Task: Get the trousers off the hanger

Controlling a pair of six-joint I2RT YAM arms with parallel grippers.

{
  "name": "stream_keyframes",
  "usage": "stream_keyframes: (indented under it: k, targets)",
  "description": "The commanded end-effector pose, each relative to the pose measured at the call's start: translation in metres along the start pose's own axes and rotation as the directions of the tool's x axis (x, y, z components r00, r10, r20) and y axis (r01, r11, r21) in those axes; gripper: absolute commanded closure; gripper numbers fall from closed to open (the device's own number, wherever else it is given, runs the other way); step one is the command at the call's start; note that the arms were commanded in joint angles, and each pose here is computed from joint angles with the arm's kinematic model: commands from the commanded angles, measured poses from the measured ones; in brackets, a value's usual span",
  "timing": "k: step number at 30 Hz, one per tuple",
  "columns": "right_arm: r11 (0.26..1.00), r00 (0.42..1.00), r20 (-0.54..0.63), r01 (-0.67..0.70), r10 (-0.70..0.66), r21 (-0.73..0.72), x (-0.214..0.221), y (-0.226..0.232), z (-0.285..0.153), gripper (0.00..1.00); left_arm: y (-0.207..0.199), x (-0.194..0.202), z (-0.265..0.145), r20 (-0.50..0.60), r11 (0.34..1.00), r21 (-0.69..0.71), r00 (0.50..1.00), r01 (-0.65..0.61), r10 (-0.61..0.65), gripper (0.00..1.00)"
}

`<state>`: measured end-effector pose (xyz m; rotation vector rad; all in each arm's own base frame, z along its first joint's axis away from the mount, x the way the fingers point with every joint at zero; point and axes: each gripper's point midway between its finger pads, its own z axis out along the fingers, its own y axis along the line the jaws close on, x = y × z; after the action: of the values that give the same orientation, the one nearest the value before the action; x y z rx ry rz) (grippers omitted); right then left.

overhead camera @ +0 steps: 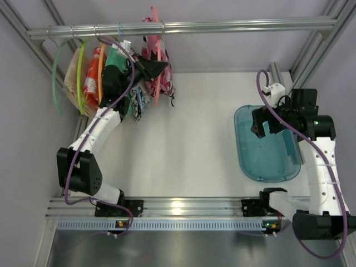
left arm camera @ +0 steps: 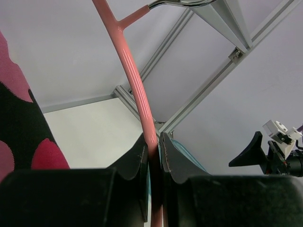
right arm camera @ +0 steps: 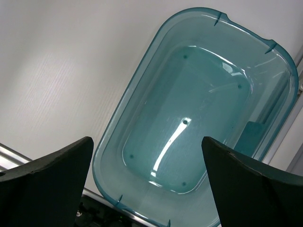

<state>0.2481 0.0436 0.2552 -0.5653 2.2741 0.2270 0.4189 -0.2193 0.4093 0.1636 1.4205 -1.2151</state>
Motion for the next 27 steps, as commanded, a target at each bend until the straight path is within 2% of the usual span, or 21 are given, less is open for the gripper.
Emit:
stream_keyframes:
  k: [1, 6, 7, 10, 16, 18, 24, 27]
  targets:
    - [1.0, 0.999, 0.039, 0.008, -0.009, 0.02, -0.011, -0.006, -0.002, 0.01, -0.119, -0.066, -0.016, 0.274, 0.838, 0.308, 0.886, -0.45, 0.375, 1.0]
    - [1.0, 0.999, 0.036, 0.011, -0.012, 0.022, -0.009, -0.006, -0.003, 0.01, -0.13, -0.066, -0.021, 0.305, 0.773, 0.325, 0.834, -0.544, 0.459, 1.0]
    - [1.0, 0.999, 0.036, 0.011, -0.012, 0.022, -0.01, -0.007, -0.002, 0.01, -0.13, -0.066, -0.02, 0.32, 0.747, 0.315, 0.806, -0.586, 0.497, 1.0]
    - [1.0, 0.999, 0.033, 0.01, -0.011, 0.021, -0.009, -0.007, -0.002, 0.01, -0.129, -0.065, -0.019, 0.338, 0.705, 0.301, 0.763, -0.642, 0.551, 1.0]
    - [1.0, 1.0, 0.023, 0.016, -0.017, 0.024, -0.008, -0.009, 0.0, 0.01, -0.117, -0.067, -0.01, 0.351, 0.674, 0.267, 0.721, -0.688, 0.597, 1.0]
    - [1.0, 1.0, 0.021, 0.015, -0.016, 0.021, -0.008, -0.008, 0.0, 0.01, -0.116, -0.068, -0.007, 0.352, 0.679, 0.267, 0.725, -0.684, 0.592, 1.0]
    - [0.999, 0.999, 0.023, 0.023, -0.024, 0.031, -0.009, -0.009, -0.002, 0.01, -0.131, -0.069, -0.011, 0.339, 0.722, 0.312, 0.782, -0.618, 0.523, 1.0]
    - [0.999, 0.999, 0.035, 0.024, -0.025, 0.028, -0.012, -0.009, -0.003, 0.01, -0.145, -0.066, -0.018, 0.307, 0.761, 0.367, 0.842, -0.535, 0.443, 1.0]
